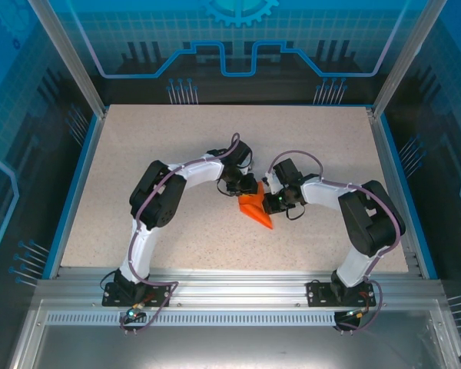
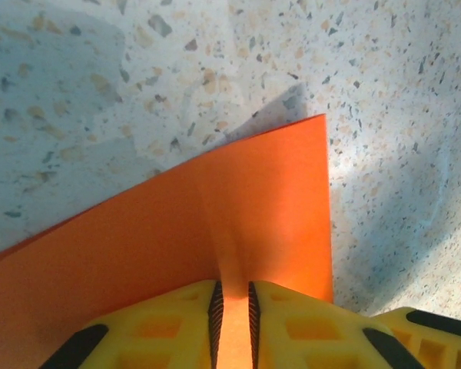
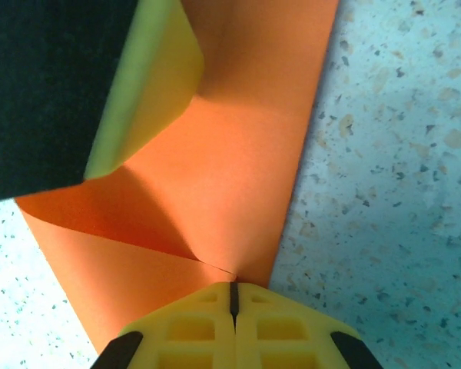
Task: Fold a paper plane with a square sheet of paper (fold left side to right side)
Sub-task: Third fold the triangle at the center of the table.
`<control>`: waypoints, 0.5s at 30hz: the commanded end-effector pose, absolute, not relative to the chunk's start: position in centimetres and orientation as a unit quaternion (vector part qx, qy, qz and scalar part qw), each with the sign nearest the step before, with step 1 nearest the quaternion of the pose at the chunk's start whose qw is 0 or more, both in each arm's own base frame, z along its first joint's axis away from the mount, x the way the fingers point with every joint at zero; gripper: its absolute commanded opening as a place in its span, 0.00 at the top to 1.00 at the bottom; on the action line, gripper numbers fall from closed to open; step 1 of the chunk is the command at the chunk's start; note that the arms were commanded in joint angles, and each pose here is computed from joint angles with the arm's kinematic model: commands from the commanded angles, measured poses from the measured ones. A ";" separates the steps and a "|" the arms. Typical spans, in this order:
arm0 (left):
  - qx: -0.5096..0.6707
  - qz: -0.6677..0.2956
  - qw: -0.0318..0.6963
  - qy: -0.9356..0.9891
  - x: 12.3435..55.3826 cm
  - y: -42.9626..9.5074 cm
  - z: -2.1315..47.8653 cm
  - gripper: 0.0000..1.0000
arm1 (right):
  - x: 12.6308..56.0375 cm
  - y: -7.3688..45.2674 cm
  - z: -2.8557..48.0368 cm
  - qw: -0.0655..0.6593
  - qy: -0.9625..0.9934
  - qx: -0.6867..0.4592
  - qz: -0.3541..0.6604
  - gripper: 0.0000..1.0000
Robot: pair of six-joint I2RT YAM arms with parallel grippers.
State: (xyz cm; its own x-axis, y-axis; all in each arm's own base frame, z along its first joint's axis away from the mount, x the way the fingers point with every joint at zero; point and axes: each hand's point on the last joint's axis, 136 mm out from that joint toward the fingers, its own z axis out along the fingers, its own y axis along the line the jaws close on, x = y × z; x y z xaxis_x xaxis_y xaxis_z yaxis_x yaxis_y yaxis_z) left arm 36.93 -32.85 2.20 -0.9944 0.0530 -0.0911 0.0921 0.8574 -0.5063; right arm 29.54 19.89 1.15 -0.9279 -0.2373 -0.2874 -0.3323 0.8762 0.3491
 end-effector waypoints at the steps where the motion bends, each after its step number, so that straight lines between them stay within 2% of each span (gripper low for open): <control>1: 0.045 -0.264 0.063 0.961 37.4 -32.1 6.4 0.66 | 26.8 17.9 -1.7 0.046 0.976 -0.127 0.169 1.00; 6: 0.030 -0.277 0.098 0.955 37.6 -30.3 10.1 0.60 | 26.9 17.9 -1.7 0.047 0.976 -0.130 0.167 1.00; 10: 0.022 -0.308 0.092 0.947 35.6 -30.2 10.7 0.67 | 26.9 18.0 -1.7 0.048 0.976 -0.131 0.169 1.00; 15: 0.029 -0.373 0.049 0.926 32.7 -33.2 9.9 0.73 | 26.7 18.1 -1.9 0.044 0.976 -0.132 0.168 1.00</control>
